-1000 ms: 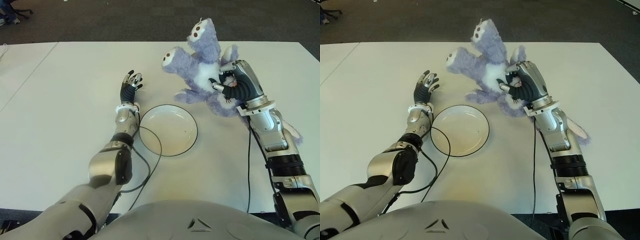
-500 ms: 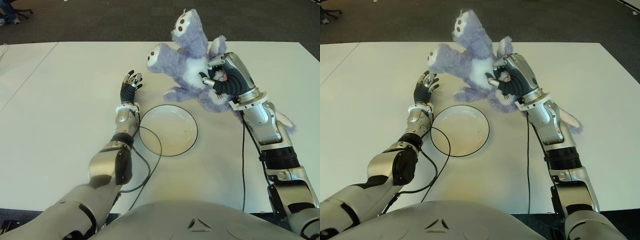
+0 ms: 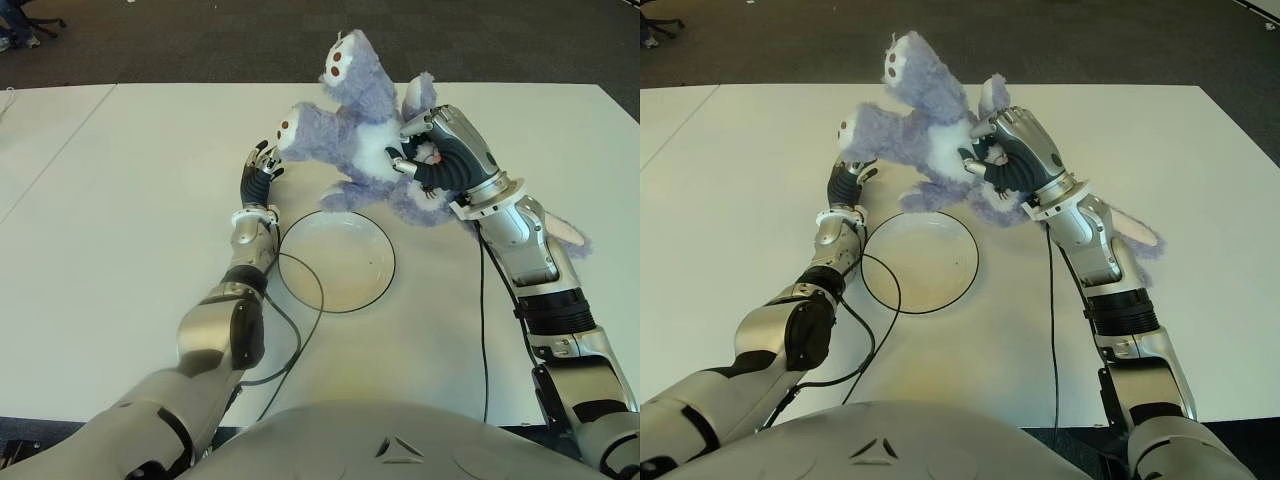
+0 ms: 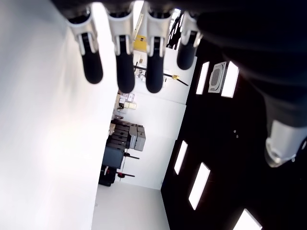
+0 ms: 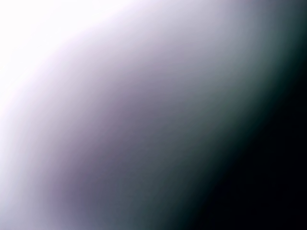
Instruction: Put the doll into the plate.
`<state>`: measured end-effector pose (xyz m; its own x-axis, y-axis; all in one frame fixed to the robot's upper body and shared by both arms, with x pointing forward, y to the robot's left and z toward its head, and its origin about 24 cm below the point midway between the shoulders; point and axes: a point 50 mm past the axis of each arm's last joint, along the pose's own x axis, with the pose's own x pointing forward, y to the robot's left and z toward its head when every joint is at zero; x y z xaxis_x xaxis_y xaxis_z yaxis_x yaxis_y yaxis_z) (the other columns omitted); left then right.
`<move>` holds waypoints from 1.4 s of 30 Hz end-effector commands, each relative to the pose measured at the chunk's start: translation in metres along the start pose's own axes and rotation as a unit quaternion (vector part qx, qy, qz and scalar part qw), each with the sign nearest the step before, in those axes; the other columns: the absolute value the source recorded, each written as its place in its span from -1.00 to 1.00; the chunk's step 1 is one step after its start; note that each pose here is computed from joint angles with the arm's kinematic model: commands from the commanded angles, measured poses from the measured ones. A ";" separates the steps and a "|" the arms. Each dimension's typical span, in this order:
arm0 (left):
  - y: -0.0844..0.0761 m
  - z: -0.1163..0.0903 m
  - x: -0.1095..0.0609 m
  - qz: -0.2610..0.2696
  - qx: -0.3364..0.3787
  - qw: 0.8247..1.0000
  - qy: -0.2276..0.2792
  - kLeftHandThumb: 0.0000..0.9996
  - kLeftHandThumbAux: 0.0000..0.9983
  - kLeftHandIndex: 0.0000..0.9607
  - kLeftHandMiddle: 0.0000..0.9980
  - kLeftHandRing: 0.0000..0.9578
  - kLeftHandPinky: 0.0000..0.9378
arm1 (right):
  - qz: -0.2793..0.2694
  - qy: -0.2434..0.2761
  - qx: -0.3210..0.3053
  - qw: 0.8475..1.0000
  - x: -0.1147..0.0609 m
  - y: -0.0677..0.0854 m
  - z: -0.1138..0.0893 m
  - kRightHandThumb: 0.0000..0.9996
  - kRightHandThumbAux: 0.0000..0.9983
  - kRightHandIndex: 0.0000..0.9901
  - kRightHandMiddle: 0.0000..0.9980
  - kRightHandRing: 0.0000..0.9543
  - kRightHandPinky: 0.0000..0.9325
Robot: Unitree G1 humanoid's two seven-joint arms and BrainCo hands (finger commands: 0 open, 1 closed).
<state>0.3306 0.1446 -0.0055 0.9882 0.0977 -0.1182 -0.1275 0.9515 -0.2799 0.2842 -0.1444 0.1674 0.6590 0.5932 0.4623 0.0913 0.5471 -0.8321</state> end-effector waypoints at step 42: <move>0.022 -0.095 -0.069 0.043 -0.025 0.978 0.202 -1.00 0.12 -0.58 -0.49 -0.49 -0.53 | 0.123 -0.070 0.120 0.983 0.023 0.059 0.046 0.20 0.37 0.56 0.74 0.80 0.86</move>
<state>0.3311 0.1393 -0.0040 0.9906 0.0832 -0.1085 -0.1087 0.9606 -0.2559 0.2715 -0.0738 0.1531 0.5110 0.7890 0.3411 -0.1801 0.4863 -0.8550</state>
